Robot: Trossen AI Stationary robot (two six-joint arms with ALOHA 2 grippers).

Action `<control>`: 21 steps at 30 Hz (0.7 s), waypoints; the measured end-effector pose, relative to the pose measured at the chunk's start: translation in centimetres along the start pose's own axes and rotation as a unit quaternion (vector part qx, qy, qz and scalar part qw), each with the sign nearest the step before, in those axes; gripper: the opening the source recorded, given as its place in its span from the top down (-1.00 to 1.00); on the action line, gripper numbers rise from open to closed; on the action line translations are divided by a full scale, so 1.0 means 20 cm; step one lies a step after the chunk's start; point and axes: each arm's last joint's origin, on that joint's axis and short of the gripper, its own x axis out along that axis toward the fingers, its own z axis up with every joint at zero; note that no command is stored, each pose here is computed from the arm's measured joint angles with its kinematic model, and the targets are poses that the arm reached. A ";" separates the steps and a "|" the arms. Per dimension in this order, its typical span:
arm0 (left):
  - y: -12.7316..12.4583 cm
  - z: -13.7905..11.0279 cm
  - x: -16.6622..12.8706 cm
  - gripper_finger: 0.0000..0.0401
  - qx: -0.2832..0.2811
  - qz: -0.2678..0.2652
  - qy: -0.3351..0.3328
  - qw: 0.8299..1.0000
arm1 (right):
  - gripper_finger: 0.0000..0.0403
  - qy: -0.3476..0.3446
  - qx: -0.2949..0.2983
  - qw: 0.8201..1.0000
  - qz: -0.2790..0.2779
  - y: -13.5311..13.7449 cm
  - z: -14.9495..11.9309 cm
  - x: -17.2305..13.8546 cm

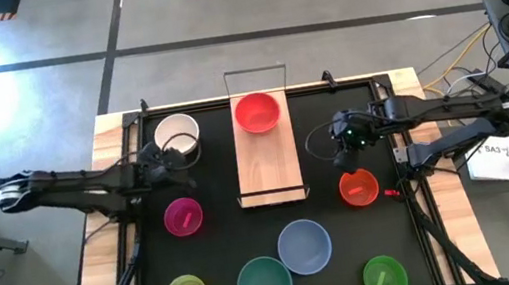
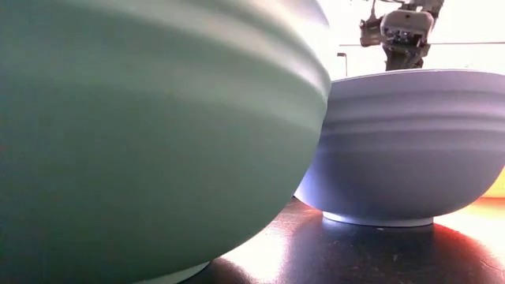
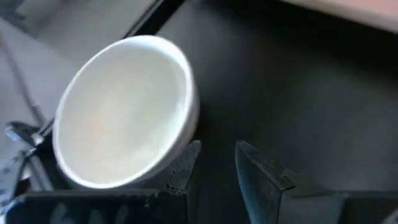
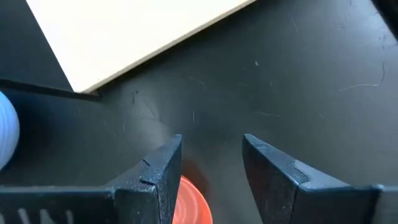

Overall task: Place and stack bowls onto a shelf
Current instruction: Stack the large white bowl on top of the large orange bowl on the shelf

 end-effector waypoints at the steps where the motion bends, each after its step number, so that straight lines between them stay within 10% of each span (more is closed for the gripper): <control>1: -0.01 0.00 0.01 0.59 0.000 0.009 0.003 1.000 | 0.22 0.000 -0.003 1.000 0.000 0.00 -0.01 0.00; 21: -0.02 0.05 0.22 0.59 -0.031 0.041 0.058 0.997 | 0.23 -0.060 0.004 0.998 0.016 -0.06 -0.15 -0.13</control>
